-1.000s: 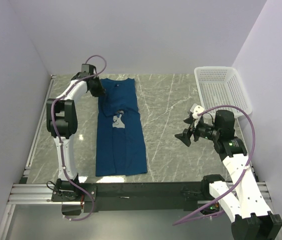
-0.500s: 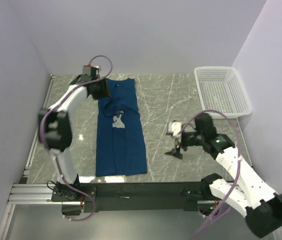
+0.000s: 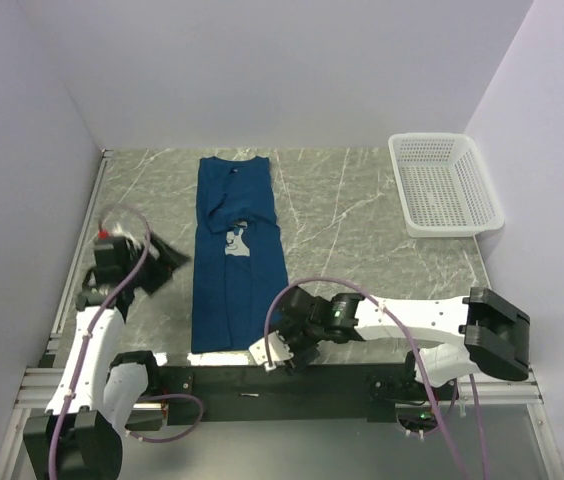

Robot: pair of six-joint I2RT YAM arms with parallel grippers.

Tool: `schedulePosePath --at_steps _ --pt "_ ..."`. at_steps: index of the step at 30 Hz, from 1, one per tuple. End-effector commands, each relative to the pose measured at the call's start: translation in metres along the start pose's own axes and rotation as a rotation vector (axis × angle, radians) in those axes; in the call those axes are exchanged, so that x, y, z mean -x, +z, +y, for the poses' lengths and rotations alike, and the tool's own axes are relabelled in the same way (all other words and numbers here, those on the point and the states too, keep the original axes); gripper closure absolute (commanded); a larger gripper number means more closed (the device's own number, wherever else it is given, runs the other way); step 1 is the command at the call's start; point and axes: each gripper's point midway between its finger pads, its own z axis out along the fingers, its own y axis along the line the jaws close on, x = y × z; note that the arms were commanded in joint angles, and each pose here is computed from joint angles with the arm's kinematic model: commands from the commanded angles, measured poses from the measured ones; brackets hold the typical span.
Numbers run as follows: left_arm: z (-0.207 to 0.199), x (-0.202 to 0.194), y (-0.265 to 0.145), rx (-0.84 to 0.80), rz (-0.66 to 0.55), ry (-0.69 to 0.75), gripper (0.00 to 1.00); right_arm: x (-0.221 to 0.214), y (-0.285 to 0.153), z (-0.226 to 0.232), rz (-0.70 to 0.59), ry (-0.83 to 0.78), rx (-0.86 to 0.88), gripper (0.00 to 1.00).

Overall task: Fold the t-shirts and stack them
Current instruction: Fold the tshirt

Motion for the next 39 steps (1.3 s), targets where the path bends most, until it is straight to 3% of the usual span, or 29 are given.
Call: schedulePosePath --at_steps 1,5,15,20,25,28,34,39 --pt "0.034 -0.067 -0.016 0.125 0.195 -0.240 0.19 -0.001 0.004 -0.025 0.069 -0.050 -0.133 0.30" --pt "0.068 -0.089 -0.031 0.342 0.249 -0.323 0.18 -0.008 0.020 -0.022 0.098 -0.039 -0.143 0.31" --pt "0.076 -0.109 -0.040 0.465 0.348 -0.330 0.22 -0.028 0.038 -0.016 0.147 -0.012 -0.133 0.43" --pt "0.077 -0.142 -0.033 0.546 0.465 -0.258 0.22 -0.033 0.040 -0.017 0.161 0.018 -0.122 0.66" --pt "0.084 -0.152 -0.032 0.610 0.485 -0.230 0.24 -0.035 0.035 -0.023 0.147 0.045 -0.134 0.90" --pt "0.089 -0.159 -0.031 0.628 0.485 -0.237 0.28 -0.031 0.033 -0.022 0.123 0.056 -0.123 0.97" --pt "0.094 -0.172 -0.021 0.642 0.508 -0.253 0.42 -0.026 0.028 -0.027 0.096 0.075 -0.125 0.99" --pt "0.095 -0.174 -0.026 0.681 0.522 -0.208 0.42 -0.026 0.025 -0.030 0.078 0.098 -0.126 1.00"
